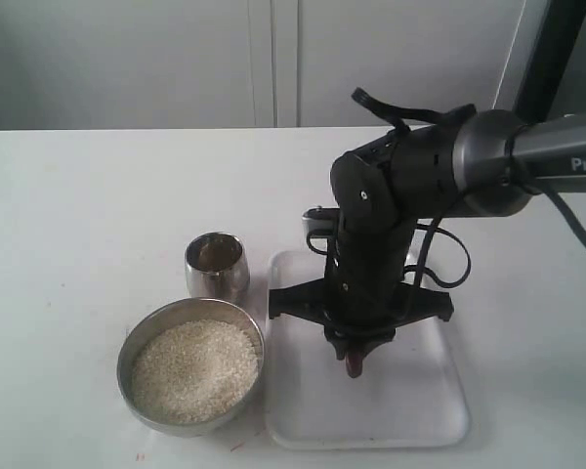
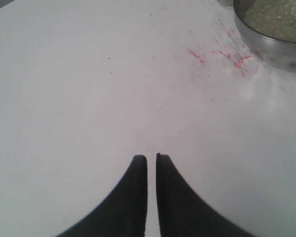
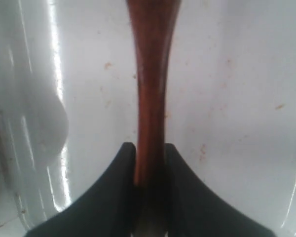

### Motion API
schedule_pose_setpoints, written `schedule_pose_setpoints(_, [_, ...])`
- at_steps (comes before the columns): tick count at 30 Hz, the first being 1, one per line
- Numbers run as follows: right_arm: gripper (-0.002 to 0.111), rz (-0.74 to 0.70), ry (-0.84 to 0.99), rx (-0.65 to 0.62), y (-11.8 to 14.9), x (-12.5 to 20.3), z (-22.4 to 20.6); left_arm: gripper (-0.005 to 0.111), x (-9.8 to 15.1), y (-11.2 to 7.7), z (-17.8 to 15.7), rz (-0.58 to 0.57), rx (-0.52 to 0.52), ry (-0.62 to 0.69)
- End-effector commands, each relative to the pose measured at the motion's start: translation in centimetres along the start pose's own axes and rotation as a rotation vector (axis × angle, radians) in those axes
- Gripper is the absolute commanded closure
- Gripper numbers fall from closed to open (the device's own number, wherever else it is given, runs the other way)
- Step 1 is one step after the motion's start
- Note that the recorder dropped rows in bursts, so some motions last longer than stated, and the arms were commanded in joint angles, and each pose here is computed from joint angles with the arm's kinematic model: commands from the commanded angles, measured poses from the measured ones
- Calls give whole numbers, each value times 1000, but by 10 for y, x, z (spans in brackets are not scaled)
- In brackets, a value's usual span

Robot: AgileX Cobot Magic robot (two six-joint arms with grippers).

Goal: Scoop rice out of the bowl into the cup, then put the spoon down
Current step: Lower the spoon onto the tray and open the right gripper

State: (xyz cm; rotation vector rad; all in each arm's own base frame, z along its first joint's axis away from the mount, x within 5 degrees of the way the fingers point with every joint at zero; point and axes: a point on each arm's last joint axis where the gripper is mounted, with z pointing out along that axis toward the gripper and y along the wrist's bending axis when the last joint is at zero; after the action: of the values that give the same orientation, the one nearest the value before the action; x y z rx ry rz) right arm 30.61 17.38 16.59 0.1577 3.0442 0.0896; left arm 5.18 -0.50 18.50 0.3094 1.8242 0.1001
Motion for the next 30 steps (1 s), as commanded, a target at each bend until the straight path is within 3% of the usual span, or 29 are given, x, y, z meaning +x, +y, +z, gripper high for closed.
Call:
schedule_pose_setpoints(1, [108, -12, 35, 32, -2, -3, 1, 92, 7, -2, 1, -9, 21, 56])
schedule_pose_setpoints(17, [108, -26, 67, 74, -4, -2, 11, 92, 7, -2, 1, -9, 21, 56])
schedule_pose_setpoints(20, [102, -31, 63, 79, -5, -2, 11, 92, 7, -2, 1, -9, 21, 56])
schedule_pose_setpoints(26, [79, -46, 72, 85, -5, -2, 11, 92, 7, -2, 1, -9, 21, 56])
schedule_pose_setpoints(30, [77, -46, 70, 83, -5, -2, 11, 92, 7, -2, 1, -9, 21, 56])
